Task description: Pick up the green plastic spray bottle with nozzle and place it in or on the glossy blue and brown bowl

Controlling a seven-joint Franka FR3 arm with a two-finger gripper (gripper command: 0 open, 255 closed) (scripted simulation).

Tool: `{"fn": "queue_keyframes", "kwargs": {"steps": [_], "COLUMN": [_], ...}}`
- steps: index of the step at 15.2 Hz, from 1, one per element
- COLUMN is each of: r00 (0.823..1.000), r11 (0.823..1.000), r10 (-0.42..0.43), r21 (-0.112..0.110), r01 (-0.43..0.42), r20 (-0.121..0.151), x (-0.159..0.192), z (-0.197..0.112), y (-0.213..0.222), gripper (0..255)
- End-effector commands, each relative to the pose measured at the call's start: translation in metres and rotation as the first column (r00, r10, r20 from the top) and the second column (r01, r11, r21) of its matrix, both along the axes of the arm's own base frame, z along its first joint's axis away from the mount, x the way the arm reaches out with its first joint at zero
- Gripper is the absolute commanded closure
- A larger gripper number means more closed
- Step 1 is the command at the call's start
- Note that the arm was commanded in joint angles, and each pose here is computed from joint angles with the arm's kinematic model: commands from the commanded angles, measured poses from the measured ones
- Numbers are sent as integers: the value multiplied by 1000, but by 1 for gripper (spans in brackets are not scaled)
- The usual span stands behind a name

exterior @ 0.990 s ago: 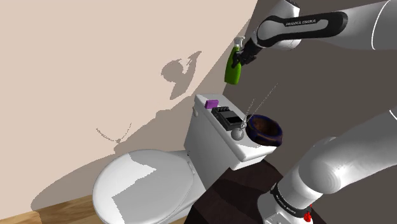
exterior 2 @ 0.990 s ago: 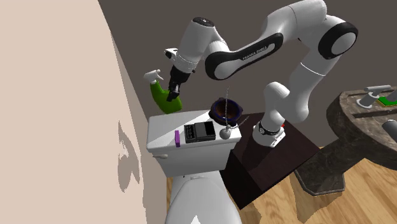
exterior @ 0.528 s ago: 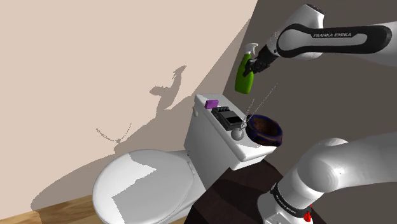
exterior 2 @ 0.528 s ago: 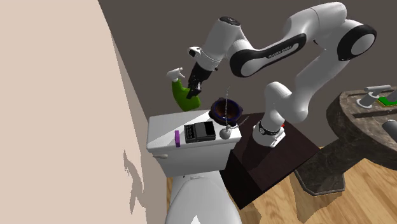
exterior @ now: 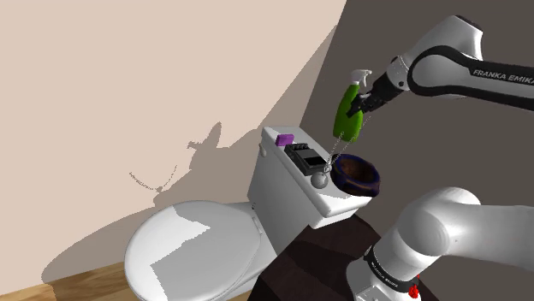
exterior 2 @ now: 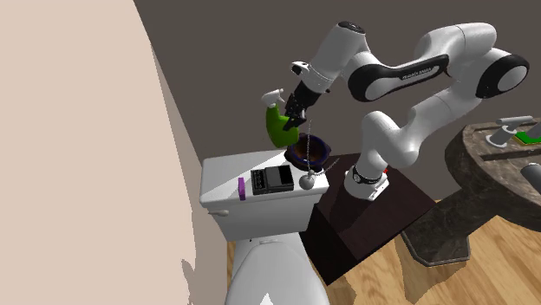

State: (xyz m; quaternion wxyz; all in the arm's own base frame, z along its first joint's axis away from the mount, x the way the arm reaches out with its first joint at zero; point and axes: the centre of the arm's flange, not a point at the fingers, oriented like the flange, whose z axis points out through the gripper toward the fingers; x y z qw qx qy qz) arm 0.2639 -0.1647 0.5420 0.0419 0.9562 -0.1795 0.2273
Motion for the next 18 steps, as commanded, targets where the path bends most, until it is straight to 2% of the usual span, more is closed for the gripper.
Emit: {"fn": "queue_keyframes", "kwargs": {"steps": [1, 9, 18], "r00": [1000, 1000, 1000], "r11": [1000, 1000, 1000], "r10": [1, 1, 1], "r21": [0, 0, 0], "r01": [-1, -1, -1], "r20": [-1, -1, -1], "x": [-26, -134, -134], "z": [-4, -11, -58], "y": [8, 38, 38], "gripper": [255, 255, 255]}}
